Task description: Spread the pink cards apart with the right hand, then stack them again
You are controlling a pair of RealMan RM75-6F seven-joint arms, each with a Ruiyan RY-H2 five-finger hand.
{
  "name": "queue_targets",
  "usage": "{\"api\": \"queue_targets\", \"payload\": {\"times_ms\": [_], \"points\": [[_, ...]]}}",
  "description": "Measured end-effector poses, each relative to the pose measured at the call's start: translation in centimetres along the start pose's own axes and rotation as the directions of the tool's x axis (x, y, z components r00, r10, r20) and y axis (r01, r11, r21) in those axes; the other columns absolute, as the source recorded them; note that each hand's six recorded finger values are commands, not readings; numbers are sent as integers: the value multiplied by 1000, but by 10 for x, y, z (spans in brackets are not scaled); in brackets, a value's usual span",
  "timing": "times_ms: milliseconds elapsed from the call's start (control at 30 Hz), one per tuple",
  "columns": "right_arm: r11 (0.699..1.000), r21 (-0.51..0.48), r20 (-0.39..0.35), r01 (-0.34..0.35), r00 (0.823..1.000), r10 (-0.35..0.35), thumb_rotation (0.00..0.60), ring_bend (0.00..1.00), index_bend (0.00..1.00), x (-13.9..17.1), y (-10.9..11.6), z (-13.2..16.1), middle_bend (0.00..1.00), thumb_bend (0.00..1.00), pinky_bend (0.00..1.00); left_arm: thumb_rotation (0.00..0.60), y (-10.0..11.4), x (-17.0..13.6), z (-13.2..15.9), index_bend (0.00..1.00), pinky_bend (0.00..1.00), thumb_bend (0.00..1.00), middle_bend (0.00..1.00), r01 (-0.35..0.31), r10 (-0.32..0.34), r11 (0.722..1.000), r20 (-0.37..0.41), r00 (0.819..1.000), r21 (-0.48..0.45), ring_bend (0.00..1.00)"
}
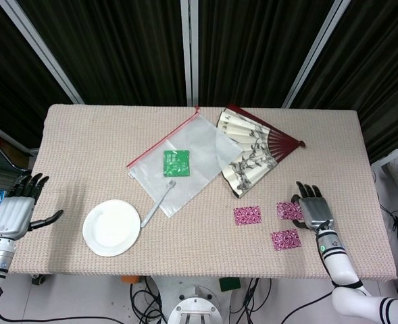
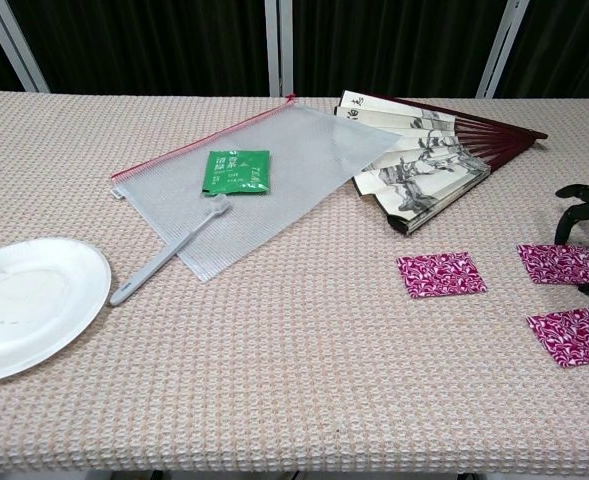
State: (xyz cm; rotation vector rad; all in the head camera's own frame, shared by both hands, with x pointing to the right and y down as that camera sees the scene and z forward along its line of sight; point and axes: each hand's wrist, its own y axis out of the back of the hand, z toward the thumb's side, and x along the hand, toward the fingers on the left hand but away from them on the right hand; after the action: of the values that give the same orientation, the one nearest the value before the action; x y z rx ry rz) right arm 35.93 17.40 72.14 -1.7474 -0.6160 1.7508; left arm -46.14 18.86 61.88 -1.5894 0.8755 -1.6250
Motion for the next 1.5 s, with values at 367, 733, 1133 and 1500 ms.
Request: {"api": "queue_targets", "payload": {"times_ms": [367,733,1133,1500], "points": [[999,-30,-14,34,999,-35,600,0,460,3,10,2,0,578,0,0,1,0,0,0,150,49,0,0,0,1000,0,1000,-1,0],[998,-45,-154,51,986,-57,600,0,461,4,33,43,2,538,0,0,-1,-1,-2,0,150,50,0,1,-1,1000,-6,1000,-5,0],[1000,13,-284,11,959,-7,600,0,461,-4,31,96,11,517,0,0,-2,-2,-7,0,150,49,0,10,-10,1000,-19,1000,-10,0],[1000,-21,-259,-2,966,-4,600,0,461,-1,20,102,19,531,0,0,-5,-3,-6,0,150,50,0,18,-18,1000,-10,1000,-14,0]]}}
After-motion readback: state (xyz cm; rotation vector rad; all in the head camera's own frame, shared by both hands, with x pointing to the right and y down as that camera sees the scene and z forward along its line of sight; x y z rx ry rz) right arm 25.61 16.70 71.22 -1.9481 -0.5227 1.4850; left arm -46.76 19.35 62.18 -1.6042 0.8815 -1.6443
